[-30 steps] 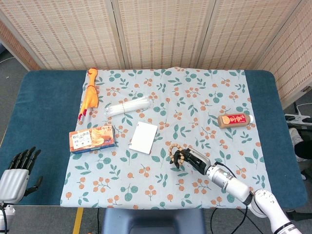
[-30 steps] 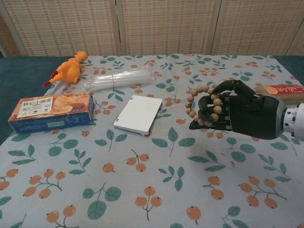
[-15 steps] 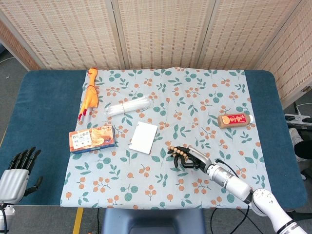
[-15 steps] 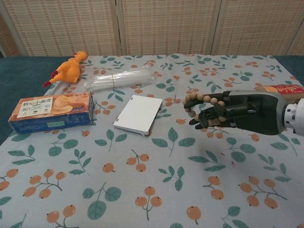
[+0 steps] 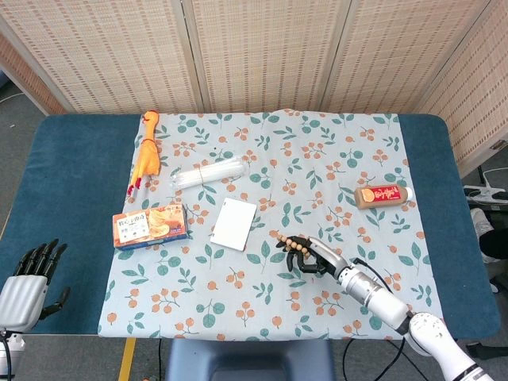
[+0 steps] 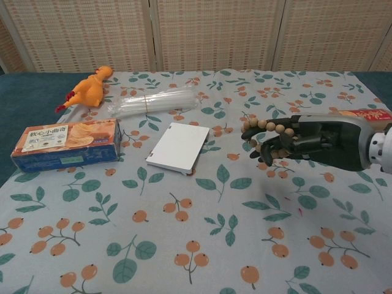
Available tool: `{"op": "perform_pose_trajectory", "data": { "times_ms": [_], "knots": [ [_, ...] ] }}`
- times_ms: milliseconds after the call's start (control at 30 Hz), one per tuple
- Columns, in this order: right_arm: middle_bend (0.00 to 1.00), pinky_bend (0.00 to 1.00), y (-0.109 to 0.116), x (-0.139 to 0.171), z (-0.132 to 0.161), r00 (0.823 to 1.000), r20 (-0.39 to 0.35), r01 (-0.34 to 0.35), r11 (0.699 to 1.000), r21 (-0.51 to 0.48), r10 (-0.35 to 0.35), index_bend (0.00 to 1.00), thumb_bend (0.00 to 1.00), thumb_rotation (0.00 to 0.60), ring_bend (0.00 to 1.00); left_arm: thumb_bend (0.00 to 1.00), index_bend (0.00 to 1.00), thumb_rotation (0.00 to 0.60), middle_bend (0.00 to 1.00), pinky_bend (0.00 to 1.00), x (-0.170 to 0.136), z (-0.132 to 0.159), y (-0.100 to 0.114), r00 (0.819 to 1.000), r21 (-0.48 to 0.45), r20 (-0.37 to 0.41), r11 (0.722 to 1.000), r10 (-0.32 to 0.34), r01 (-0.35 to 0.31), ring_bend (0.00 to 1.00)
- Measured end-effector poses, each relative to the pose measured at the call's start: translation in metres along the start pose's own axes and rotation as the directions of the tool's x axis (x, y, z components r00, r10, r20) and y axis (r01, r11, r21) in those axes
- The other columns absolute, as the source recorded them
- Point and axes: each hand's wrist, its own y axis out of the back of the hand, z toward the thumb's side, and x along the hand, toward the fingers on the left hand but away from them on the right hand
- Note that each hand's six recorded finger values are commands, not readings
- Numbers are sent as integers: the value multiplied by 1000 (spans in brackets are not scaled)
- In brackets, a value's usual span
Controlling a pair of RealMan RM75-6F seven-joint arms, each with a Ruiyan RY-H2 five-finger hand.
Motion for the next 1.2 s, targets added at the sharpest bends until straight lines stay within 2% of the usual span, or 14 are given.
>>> {"op": "perform_pose_trajectory", "data": {
  "times_ms": [33,100,200,367,533,567,633,667,800,867,900,1067,1133,1200],
  "knots": [
    [576,123,-1,0,0,1000,-4,-14,999,-30,14,287,867,396,187,405,0,600,0,114,0,0,0,1000,0,0,1000,-1,1,0],
    [576,122,-4,1,-2,999,-13,-46,994,-97,45,290,632,327,187,406,0,600,0,114,0,0,0,1000,0,-1,1000,-1,1,0],
    [576,119,-3,1,-4,997,-30,-74,984,-165,70,308,445,271,187,406,0,600,0,115,0,-1,0,1000,0,-2,1000,0,0,0],
    [575,111,-4,0,-3,994,-62,-104,972,-211,93,348,274,191,188,406,0,600,0,114,1,-1,0,1000,0,-2,1000,-2,2,0],
    [575,107,-9,-1,-2,988,-93,-141,957,-252,121,381,217,158,189,406,0,600,0,116,1,-1,-1,1000,1,-2,1000,-3,3,0],
    [576,107,-11,-2,-2,987,-97,-148,955,-256,127,385,222,157,189,406,0,600,0,116,0,-1,0,1000,1,-3,1000,-2,2,0],
    [576,107,-15,-3,-2,984,-104,-164,953,-255,142,393,305,154,189,406,0,600,0,116,0,-1,0,1000,1,-3,1000,0,0,0],
    [576,107,-17,-4,-2,983,-107,-170,952,-256,147,401,412,150,189,406,0,600,0,115,0,-1,0,1000,1,-4,1000,0,0,0],
    [576,107,-23,-6,0,980,-119,-185,949,-256,160,426,726,145,191,406,0,600,0,116,0,-1,0,1000,2,-3,1000,-1,1,0],
    [576,107,-26,-7,0,979,-121,-191,949,-250,165,437,804,145,191,406,0,600,0,115,0,-1,-1,1000,2,-3,1000,-2,2,0],
    [576,107,-29,-7,0,978,-121,-196,949,-248,170,443,834,148,191,405,0,600,0,116,0,-1,-1,1000,0,-3,1000,-2,2,0],
    [576,107,-34,-7,0,976,-116,-204,952,-228,182,460,858,163,191,405,0,600,0,115,0,-1,1,1000,0,-2,1000,3,-3,0],
    [576,107,-33,-7,-1,977,-112,-201,954,-224,180,469,914,180,191,405,0,600,0,115,-1,-1,2,1000,0,-1,1000,6,-6,0],
    [576,107,-32,-7,-1,978,-109,-197,955,-222,176,474,984,255,191,405,0,600,0,116,-1,-1,2,1000,0,-1,1000,6,-6,0]
  ]
}}
